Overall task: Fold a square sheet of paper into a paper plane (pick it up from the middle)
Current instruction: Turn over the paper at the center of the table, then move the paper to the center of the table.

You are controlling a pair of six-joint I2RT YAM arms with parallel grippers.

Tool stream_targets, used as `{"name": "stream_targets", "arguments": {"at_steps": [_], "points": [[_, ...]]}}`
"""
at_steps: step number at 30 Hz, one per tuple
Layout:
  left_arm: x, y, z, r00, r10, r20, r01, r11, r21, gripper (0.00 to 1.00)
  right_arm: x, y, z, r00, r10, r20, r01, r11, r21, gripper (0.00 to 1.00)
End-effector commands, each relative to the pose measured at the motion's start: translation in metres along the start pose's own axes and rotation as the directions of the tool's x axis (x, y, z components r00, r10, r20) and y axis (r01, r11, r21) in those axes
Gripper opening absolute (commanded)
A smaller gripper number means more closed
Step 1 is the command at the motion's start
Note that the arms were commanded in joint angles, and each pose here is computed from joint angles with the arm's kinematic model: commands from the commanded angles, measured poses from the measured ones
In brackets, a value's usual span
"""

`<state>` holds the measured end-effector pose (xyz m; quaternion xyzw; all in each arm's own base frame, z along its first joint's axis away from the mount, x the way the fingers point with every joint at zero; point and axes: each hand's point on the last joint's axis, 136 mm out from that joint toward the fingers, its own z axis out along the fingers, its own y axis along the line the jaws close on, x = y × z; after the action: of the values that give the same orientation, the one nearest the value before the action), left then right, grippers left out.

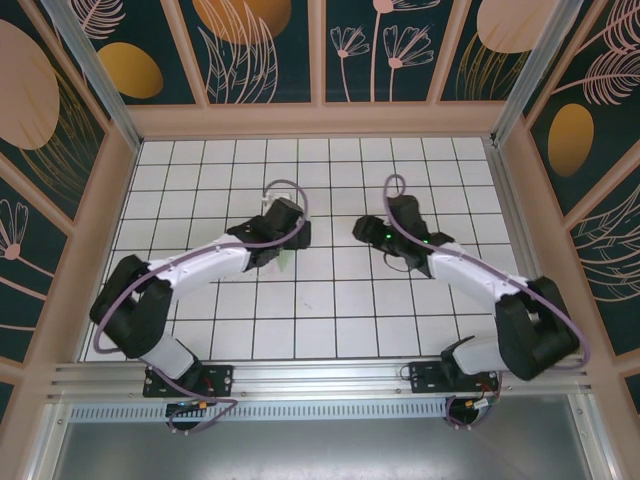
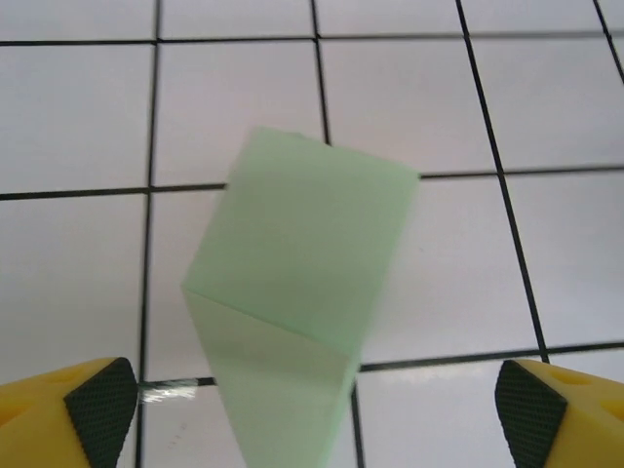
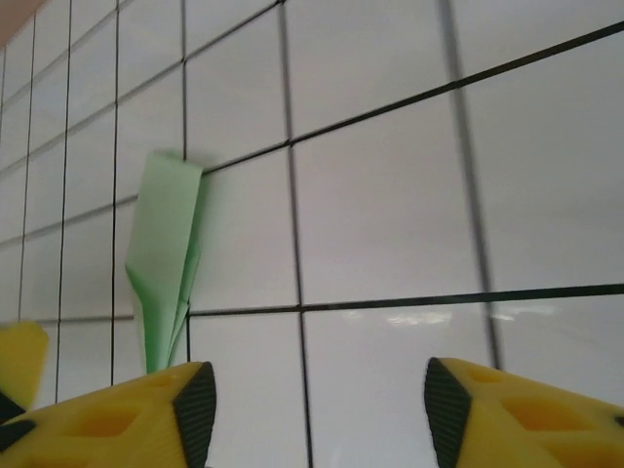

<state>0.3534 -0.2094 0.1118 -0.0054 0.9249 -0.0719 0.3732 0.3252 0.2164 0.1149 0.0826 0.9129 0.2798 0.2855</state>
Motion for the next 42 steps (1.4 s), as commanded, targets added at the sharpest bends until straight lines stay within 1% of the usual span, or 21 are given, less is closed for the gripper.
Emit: {"name": "stream_targets", "arguments": {"at_steps": [1,5,8,11,14,17,22,25,30,32,34,38,42], "points": [[0.003,0.023,-0.001,0.991,-0.134,-0.009,0.135,0.99,0.046,0.99,0.008,0.043,0.025,0.999,-0.044,-0.025,0.043,0.998,-0.036,0.51],[0.003,0.035,-0.01,0.964,-0.267,0.001,0.265,0.956,0.128,0.99,0.036,0.096,0.059,0.986,-0.131,-0.106,0.122,0.989,-0.088,0.42],[0.009,0.059,-0.012,0.937,-0.349,0.014,0.346,0.933,0.1,0.98,0.055,0.123,0.081,0.973,-0.166,-0.163,0.148,0.982,-0.118,0.34],[0.016,0.086,-0.012,0.904,-0.426,0.02,0.424,0.903,0.074,0.99,0.069,0.139,0.102,0.962,-0.173,-0.212,0.144,0.979,-0.145,0.24],[0.023,0.102,-0.013,0.885,-0.466,0.029,0.464,0.884,0.056,0.99,0.085,0.149,0.12,0.948,-0.176,-0.266,0.135,0.977,-0.163,0.13],[0.028,0.111,-0.012,0.873,-0.487,0.026,0.485,0.873,0.049,0.99,0.1,0.146,0.138,0.933,-0.174,-0.316,0.133,0.98,-0.146,0.1],[0.032,0.112,-0.01,0.868,-0.496,0.012,0.495,0.867,0.058,0.99,0.115,0.13,0.152,0.91,-0.184,-0.372,0.16,0.982,-0.096,0.08],[0.033,0.109,-0.009,0.87,-0.493,0.003,0.492,0.868,0.069,0.98,0.121,0.115,0.152,0.894,-0.21,-0.395,0.201,0.977,-0.065,0.08],[0.033,0.106,-0.008,0.873,-0.488,-0.003,0.486,0.87,0.086,0.98,0.134,0.086,0.141,0.83,-0.323,-0.455,0.338,0.94,-0.052,0.09],[0.032,0.103,-0.008,0.874,-0.485,-0.009,0.483,0.87,0.098,0.99,0.142,0.073,0.131,0.782,-0.391,-0.486,0.404,0.911,-0.084,0.1],[0.032,0.101,-0.009,0.876,-0.482,-0.011,0.48,0.87,0.111,0.99,0.151,0.059,0.118,0.718,-0.467,-0.517,0.471,0.872,-0.134,0.11],[0.033,0.098,-0.009,0.876,-0.482,-0.02,0.48,0.867,0.134,0.99,0.16,0.03,0.085,0.614,-0.574,-0.542,0.572,0.797,-0.195,0.14],[0.032,0.094,-0.009,0.877,-0.48,-0.025,0.478,0.865,0.155,0.99,0.154,0.024,0.059,0.581,-0.636,-0.507,0.622,0.749,-0.226,0.17]]}}
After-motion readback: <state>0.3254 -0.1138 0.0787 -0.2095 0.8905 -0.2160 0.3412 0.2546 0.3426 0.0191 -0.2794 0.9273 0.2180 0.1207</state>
